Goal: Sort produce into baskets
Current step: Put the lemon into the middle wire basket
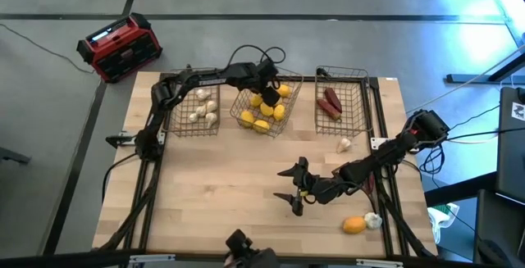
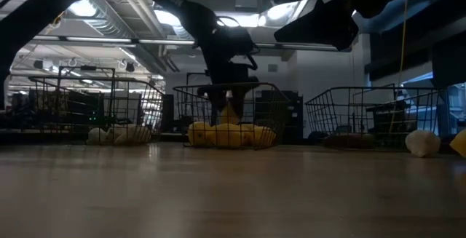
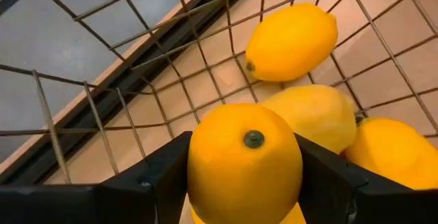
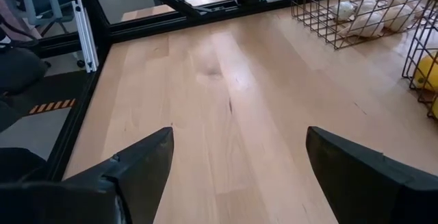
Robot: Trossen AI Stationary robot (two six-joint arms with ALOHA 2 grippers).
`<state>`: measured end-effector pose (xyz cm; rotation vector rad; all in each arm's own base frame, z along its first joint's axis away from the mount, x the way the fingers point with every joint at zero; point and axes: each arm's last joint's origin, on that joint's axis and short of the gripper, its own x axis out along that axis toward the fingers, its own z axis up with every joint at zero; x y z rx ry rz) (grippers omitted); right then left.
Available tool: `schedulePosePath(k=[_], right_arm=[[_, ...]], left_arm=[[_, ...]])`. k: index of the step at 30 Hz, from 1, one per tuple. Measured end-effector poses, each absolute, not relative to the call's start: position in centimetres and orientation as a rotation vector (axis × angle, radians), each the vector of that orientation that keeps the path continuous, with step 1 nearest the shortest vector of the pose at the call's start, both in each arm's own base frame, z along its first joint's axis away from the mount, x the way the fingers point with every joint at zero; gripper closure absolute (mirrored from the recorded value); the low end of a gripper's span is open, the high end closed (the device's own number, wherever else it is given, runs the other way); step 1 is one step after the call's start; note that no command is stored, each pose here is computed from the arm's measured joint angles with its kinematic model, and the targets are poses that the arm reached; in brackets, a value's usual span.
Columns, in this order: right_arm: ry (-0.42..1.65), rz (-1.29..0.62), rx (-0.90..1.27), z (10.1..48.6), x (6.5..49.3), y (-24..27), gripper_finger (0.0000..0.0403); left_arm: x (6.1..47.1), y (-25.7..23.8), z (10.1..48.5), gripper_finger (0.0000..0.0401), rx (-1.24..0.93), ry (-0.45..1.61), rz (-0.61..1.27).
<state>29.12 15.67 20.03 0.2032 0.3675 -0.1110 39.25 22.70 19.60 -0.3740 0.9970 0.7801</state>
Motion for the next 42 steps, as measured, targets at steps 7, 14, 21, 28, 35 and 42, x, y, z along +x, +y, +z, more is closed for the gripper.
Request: schedulePosePath(k=[7, 14, 21, 28, 35, 42], right_arm=[[0.372, -0.112, 0.202, 20.0, 29.1, 15.7, 0.0072], [0.372, -0.112, 0.202, 20.0, 29.1, 15.7, 0.0072], [0.372, -0.112, 0.202, 20.0, 29.1, 15.7, 0.0072], [0.373, -0.112, 0.201, 20.0, 29.1, 15.7, 0.0072], [0.348, -0.105, 0.214, 20.2, 29.2, 15.8, 0.0072], [0.424, -0.124, 0.190, 21.3, 27.8, 15.0, 0.0072]], left_arm=[[39.4, 23.0, 19.6, 0.0178, -0.349, 0.965, 0.846], [39.3, 23.1, 19.7, 0.0151, -0.316, 0.968, 0.875], [39.3, 23.0, 19.8, 0.0127, -0.315, 0.972, 0.873], [38.5, 21.4, 24.0, 0.0126, -0.298, 0.911, 0.811], [37.2, 15.4, 32.0, 0.0126, -0.199, 0.752, 0.666], [34.8, 5.1, 36.7, 0.0125, -0.049, 0.638, 0.497]])
